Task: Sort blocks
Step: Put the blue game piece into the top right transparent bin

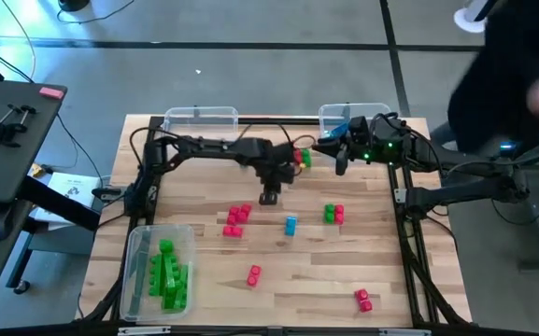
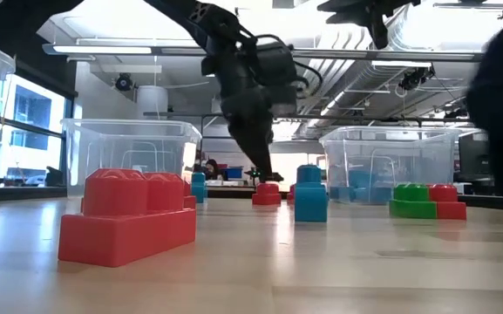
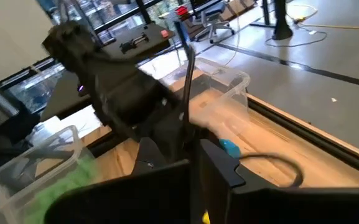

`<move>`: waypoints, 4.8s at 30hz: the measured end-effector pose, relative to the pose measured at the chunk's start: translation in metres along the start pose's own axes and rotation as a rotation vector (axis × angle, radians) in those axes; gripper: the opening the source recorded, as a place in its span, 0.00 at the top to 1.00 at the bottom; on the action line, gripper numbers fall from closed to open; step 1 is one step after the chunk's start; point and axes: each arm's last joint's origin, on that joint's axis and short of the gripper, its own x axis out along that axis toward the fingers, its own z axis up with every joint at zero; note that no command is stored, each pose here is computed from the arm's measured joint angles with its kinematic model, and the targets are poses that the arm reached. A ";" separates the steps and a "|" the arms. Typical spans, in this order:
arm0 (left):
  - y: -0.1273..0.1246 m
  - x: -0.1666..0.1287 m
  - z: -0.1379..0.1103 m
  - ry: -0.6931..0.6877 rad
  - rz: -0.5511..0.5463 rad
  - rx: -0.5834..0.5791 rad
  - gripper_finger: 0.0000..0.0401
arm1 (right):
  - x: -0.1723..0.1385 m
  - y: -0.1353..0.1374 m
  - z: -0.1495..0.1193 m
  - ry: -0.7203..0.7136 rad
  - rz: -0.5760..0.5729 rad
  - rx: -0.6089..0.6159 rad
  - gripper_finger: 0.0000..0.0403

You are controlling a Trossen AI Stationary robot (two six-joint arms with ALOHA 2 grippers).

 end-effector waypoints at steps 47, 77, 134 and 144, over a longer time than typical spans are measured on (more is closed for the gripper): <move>-0.028 0.031 -0.018 -0.480 0.020 0.295 1.00 | 0.087 0.079 -0.221 0.764 -0.020 0.269 1.00; -0.043 0.051 -0.009 -0.479 -0.034 0.265 1.00 | 0.093 0.082 -0.232 0.704 -0.068 0.224 1.00; -0.040 -0.029 -0.029 -0.287 0.065 0.135 1.00 | 0.073 0.075 -0.211 0.537 -0.222 -0.106 1.00; -0.051 -0.073 -0.024 -0.413 0.064 0.007 1.00 | 0.073 0.064 -0.185 0.594 -0.101 -0.110 1.00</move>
